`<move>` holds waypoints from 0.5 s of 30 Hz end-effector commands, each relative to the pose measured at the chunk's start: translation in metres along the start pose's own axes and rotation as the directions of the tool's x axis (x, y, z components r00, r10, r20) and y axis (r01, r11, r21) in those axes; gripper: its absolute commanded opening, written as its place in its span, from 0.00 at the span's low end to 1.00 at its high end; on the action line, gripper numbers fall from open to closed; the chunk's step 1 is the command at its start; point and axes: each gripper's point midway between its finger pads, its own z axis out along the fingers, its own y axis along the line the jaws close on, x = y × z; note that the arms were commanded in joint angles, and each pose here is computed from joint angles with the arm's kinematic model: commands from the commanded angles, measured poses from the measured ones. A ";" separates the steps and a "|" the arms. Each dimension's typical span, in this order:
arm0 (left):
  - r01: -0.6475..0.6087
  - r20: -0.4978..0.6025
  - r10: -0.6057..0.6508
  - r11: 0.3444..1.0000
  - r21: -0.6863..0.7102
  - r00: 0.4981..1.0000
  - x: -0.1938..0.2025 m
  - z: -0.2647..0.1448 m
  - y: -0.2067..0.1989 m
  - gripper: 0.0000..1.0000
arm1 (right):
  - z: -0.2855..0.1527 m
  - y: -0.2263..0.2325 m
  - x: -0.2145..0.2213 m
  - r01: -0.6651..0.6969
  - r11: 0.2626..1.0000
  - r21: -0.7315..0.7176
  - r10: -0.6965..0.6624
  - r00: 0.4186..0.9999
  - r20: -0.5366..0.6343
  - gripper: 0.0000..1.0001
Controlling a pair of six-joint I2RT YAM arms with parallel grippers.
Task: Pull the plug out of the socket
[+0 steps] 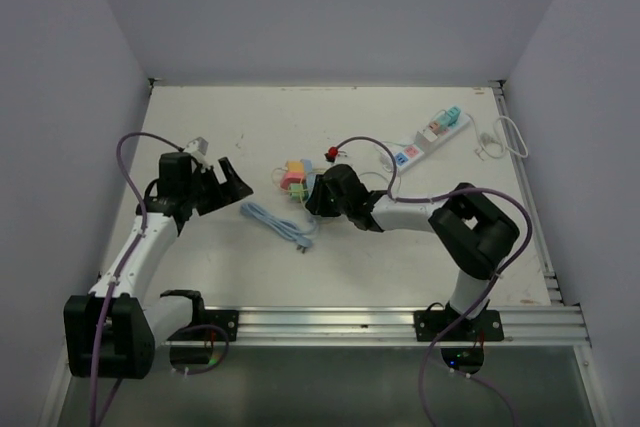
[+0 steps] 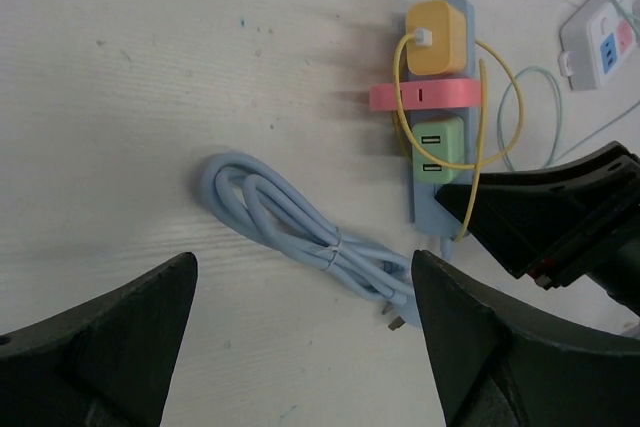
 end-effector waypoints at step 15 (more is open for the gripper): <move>0.128 0.004 -0.131 0.978 0.163 0.991 0.022 0.042 -0.081 0.69 | -0.011 0.014 -0.001 -0.070 0.960 -0.272 0.073 0.997 -0.001 0.00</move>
